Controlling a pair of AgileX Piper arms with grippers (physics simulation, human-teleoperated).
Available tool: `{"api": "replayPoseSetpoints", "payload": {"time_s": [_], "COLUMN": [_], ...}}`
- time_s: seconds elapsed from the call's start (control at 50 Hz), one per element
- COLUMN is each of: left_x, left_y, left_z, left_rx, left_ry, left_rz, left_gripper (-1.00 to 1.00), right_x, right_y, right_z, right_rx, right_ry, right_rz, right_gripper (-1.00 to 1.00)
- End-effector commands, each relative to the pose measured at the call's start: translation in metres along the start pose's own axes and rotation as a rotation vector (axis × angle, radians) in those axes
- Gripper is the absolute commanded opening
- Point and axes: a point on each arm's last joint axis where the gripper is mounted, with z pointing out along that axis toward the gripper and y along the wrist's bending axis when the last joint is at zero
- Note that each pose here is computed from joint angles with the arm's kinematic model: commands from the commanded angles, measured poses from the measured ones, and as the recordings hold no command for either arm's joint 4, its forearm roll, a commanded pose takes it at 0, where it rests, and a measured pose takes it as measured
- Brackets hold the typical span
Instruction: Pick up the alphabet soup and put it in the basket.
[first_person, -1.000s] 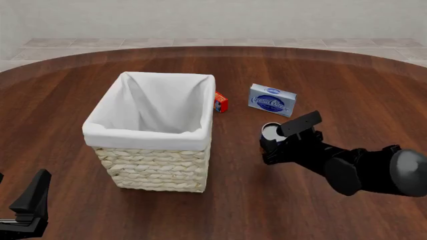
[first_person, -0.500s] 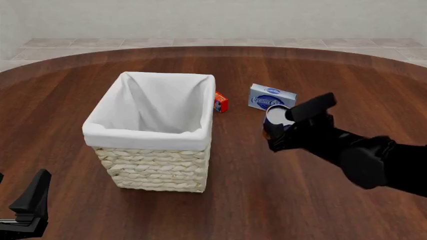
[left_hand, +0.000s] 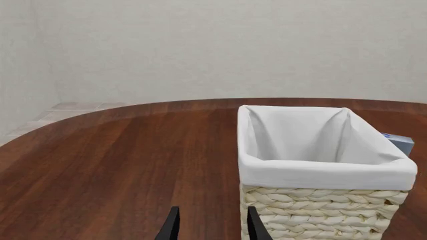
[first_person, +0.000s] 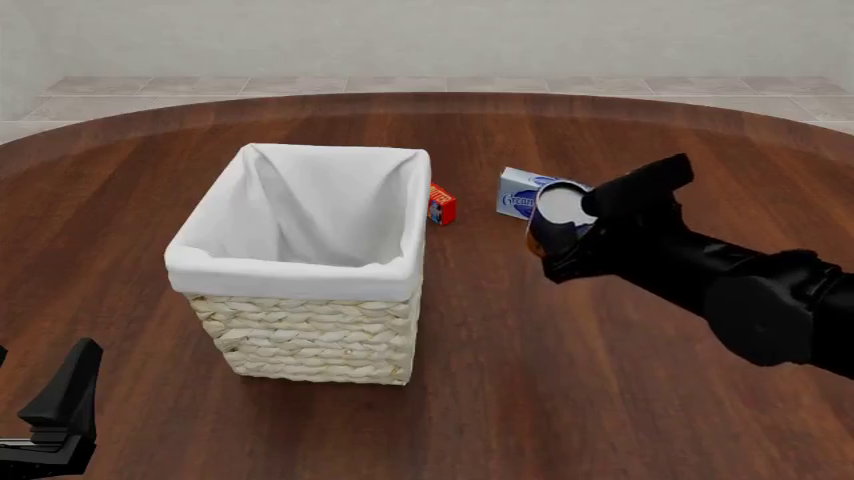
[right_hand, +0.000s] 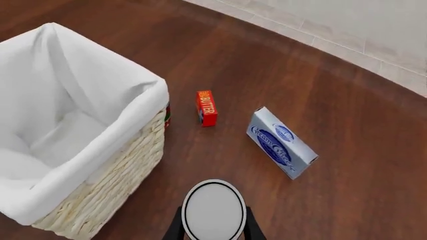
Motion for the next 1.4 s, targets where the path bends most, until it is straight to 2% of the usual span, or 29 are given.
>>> {"api": "replayPoseSetpoints", "payload": {"time_s": [0.02, 0.28, 0.46, 0.86, 1.4], "left_x": [0.0, 0.0, 0.0, 0.0, 0.0], "left_y": [0.0, 0.0, 0.0, 0.0, 0.0], "left_z": [0.0, 0.0, 0.0, 0.0, 0.0], "left_rx": [0.0, 0.0, 0.0, 0.0, 0.0], "left_ry": [0.0, 0.0, 0.0, 0.0, 0.0], "left_rz": [0.0, 0.0, 0.0, 0.0, 0.0], "left_gripper": [1.0, 1.0, 1.0, 1.0, 1.0], "right_x": [-0.018, -0.029, -0.045, -0.059, -0.091], "right_y": [-0.001, 0.002, 0.004, 0.01, 0.022], "right_z": [-0.008, -0.01, -0.015, -0.017, -0.035], "right_rx": [-0.002, -0.015, -0.024, -0.047, -0.095], "right_ry": [-0.04, -0.055, -0.083, -0.103, -0.184], "right_rz": [-0.004, -0.033, -0.05, -0.062, -0.073], "right_gripper": [-1.0, -1.0, -1.0, -1.0, -1.0]}}
